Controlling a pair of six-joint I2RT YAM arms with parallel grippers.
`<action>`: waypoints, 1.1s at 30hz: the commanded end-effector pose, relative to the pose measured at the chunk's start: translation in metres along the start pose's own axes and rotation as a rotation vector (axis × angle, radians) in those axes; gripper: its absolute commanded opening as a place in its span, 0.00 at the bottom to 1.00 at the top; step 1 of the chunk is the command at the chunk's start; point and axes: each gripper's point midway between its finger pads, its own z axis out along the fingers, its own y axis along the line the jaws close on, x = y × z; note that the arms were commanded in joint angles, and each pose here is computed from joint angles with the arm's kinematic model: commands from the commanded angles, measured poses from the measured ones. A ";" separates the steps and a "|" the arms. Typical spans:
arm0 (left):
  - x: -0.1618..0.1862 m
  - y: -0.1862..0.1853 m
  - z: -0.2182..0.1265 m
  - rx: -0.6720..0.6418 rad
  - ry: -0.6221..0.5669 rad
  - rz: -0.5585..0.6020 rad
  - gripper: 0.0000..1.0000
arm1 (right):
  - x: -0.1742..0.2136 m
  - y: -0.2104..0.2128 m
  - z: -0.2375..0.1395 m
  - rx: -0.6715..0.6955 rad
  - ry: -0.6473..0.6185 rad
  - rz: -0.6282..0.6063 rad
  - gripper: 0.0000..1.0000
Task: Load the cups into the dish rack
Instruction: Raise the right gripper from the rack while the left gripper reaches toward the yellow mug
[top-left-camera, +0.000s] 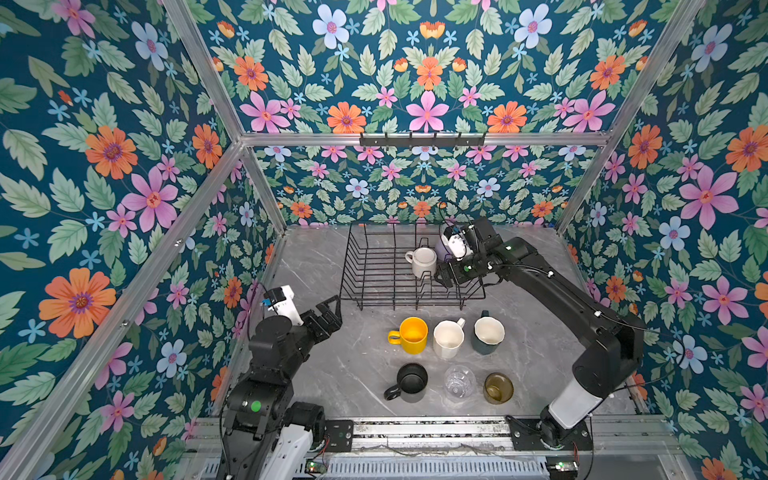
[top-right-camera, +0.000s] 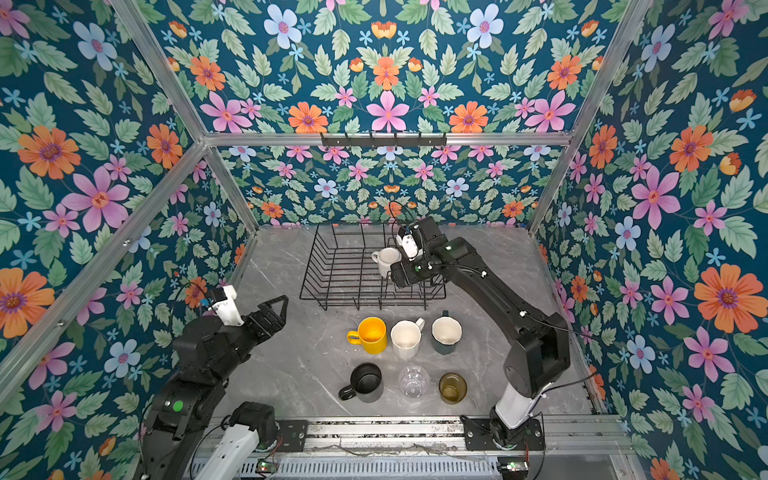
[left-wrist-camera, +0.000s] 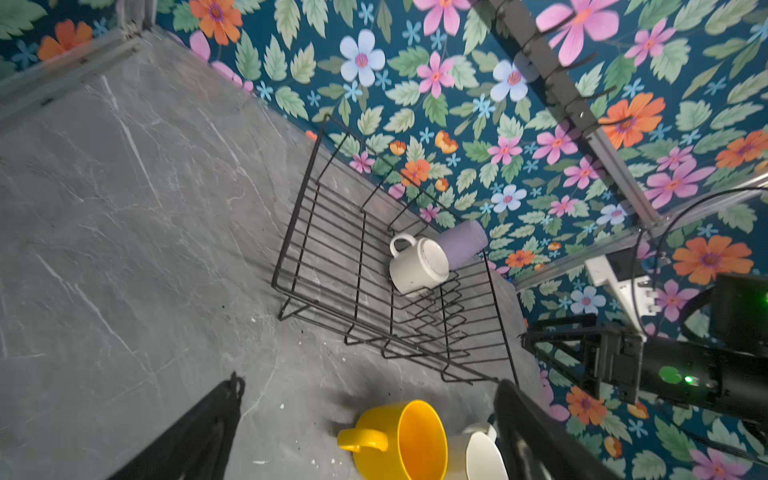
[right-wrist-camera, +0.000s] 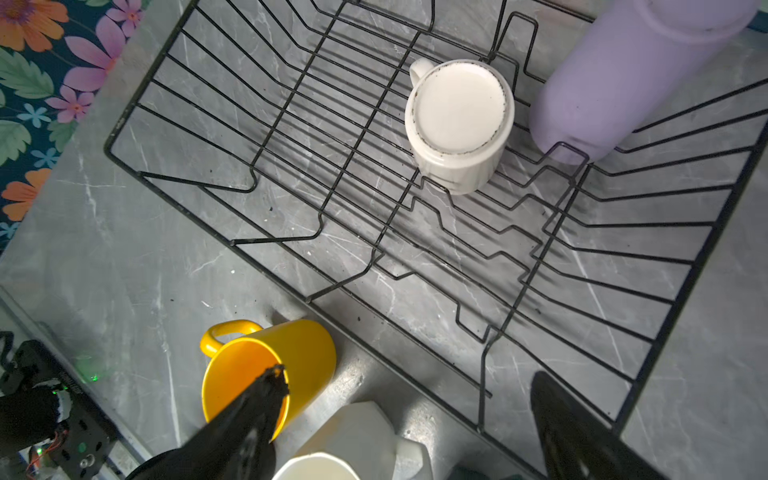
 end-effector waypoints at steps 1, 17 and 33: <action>0.021 -0.018 0.009 0.096 0.144 0.074 0.92 | -0.005 0.007 -0.017 -0.029 -0.064 0.036 0.94; 0.062 -0.025 0.027 0.156 0.421 0.191 0.75 | -0.008 0.011 -0.037 -0.065 -0.127 0.072 0.96; 0.087 -0.042 0.042 0.091 0.451 0.299 0.70 | -0.008 0.010 -0.032 -0.064 -0.118 0.079 0.96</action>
